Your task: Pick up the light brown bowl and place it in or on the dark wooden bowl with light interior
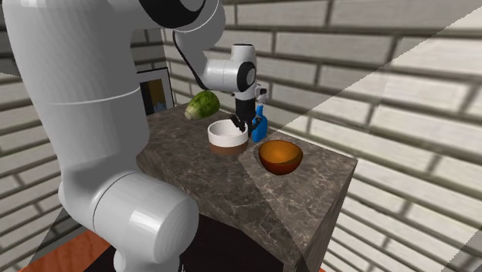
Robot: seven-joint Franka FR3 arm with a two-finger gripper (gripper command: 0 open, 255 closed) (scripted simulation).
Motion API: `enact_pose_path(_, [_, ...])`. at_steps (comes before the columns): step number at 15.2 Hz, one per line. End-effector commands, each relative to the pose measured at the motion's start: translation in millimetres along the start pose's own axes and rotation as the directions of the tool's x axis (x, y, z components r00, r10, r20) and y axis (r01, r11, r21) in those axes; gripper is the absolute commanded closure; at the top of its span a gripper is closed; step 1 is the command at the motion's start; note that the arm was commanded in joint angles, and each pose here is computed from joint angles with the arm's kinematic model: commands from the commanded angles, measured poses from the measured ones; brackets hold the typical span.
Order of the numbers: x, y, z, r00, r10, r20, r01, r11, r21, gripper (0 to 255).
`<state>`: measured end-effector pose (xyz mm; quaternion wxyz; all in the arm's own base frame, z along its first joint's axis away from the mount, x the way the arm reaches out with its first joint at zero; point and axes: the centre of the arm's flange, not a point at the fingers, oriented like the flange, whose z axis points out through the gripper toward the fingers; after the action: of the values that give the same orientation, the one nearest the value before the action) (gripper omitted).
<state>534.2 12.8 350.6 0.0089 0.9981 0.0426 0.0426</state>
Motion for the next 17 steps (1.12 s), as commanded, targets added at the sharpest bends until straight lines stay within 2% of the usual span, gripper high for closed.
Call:
enact_pose_path(1, [1.4, -0.7, -10.3, 1.000, 0.000, 0.000, 0.000, 1.000, 0.000, 255])
enact_pose_path(16, [7.8, 0.9, -86.3, 1.000, 0.000, 0.000, 0.000, 1.000, 0.000, 255])
enact_pose_path(17, [7.1, 14.1, -87.6, 1.000, 0.000, 0.000, 0.000, 1.000, 0.000, 255])
